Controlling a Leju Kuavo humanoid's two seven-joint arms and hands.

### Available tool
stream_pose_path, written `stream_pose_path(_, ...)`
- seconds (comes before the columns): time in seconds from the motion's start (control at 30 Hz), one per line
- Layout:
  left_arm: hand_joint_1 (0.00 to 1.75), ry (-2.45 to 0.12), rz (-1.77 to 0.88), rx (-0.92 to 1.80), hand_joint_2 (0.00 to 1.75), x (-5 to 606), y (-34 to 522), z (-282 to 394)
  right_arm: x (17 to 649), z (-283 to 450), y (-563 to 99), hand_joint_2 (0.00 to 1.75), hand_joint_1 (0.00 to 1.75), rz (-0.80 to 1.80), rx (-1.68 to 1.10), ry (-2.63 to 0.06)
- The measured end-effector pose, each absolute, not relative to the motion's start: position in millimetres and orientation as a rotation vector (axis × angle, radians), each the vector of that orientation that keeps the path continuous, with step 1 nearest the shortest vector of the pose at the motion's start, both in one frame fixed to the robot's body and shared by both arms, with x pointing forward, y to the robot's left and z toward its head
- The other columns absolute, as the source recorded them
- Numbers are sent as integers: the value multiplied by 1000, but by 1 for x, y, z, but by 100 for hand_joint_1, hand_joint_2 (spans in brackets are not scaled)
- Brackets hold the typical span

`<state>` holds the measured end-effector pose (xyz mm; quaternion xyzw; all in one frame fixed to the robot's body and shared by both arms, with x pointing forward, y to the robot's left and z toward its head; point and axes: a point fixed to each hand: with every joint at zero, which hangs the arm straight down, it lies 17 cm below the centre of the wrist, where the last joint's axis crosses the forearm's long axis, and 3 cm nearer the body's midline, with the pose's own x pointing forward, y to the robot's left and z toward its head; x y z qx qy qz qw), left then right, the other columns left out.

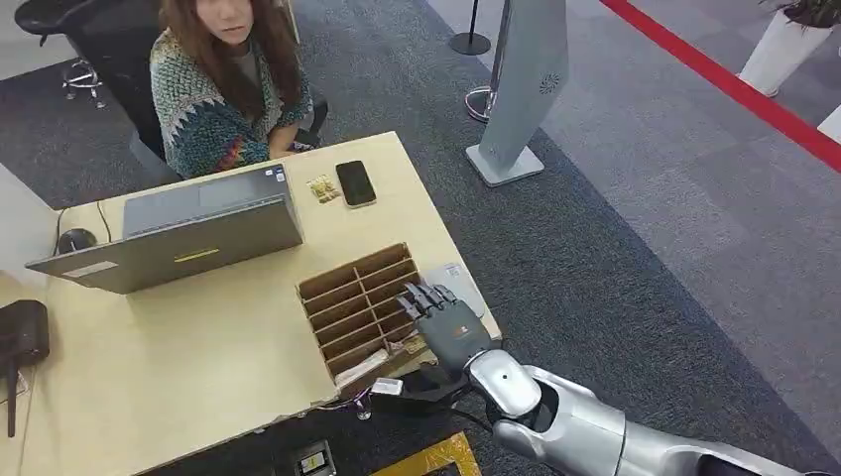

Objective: Pass the card to the sensor for recognition and then transmit it.

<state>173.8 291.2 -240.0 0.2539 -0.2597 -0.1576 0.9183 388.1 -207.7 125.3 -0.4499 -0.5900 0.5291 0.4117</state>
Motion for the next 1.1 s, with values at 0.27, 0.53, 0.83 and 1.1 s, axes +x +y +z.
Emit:
stream_pose_path(0.27, 0, -532, -315, 523, 0, 173, 292, -240, 388, 124, -208, 175, 175, 1330, -1123, -1483)
stream_pose_path(0.53, 0, -535, -313, 522, 0, 174, 291, -240, 388, 122, -207, 175, 175, 1328, -1100, -1477)
stream_pose_path(0.83, 0, -541, -321, 525, 0, 176, 292, -239, 389, 122, -209, 175, 171, 1325, -1097, -1469)
stream_pose_path(1.1, 0, -545, -326, 527, 0, 177, 292, -238, 389, 122, -210, 175, 175, 1322, -1098, -1467)
